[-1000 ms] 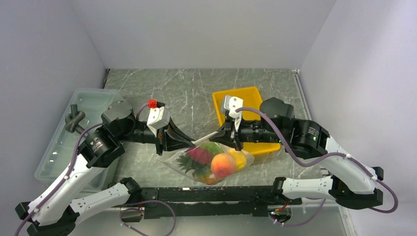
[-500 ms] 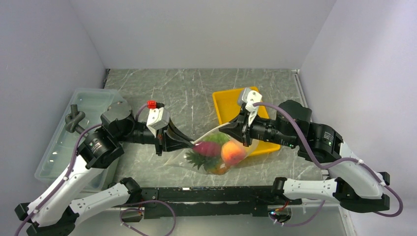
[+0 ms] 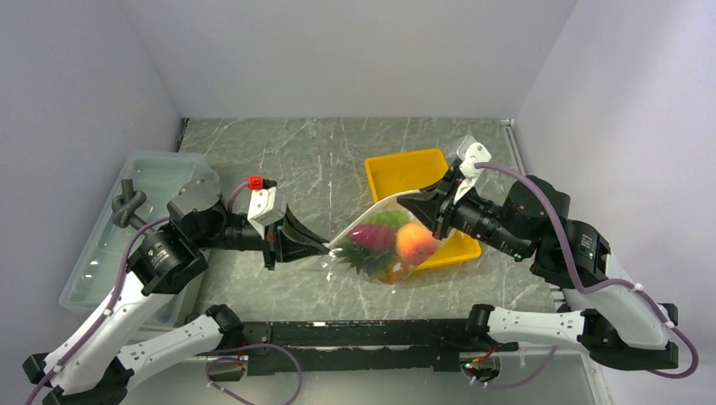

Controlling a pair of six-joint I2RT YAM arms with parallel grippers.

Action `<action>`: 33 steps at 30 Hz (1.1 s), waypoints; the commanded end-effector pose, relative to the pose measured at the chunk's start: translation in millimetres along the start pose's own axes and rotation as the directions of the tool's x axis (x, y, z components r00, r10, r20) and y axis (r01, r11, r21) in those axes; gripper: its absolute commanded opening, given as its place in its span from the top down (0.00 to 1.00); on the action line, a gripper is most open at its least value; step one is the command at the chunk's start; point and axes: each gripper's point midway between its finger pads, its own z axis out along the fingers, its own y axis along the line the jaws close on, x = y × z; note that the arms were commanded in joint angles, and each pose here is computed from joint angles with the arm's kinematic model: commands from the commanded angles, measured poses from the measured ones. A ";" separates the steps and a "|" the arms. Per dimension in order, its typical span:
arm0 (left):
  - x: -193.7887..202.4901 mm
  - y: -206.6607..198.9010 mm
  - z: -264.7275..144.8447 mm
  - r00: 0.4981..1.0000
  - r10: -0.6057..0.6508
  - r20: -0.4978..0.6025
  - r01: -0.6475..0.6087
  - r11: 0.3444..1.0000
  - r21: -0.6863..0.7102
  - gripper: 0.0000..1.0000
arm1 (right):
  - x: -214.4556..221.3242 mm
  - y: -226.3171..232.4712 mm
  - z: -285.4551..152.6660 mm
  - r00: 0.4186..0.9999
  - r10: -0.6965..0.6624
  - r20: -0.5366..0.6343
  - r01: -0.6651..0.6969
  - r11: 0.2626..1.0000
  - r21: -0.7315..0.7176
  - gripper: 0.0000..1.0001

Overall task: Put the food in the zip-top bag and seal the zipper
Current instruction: Zip the zipper food storage bag.

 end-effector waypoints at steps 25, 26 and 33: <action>45.1 15.6 -9.5 0.992 -0.082 -0.091 0.070 0.989 -0.130 1.00 | -67.5 -80.5 -61.2 0.928 0.043 0.371 -0.195 0.904 0.382 1.00; 45.2 15.5 -10.2 0.992 -0.081 -0.092 0.069 0.989 -0.133 1.00 | -67.5 -80.5 -60.8 0.928 0.042 0.370 -0.194 0.903 0.382 1.00; 40.6 17.1 -10.2 0.994 -0.078 -0.075 0.067 0.987 -0.144 0.98 | -64.4 -73.1 -48.2 0.940 0.038 0.340 -0.166 0.919 0.357 1.00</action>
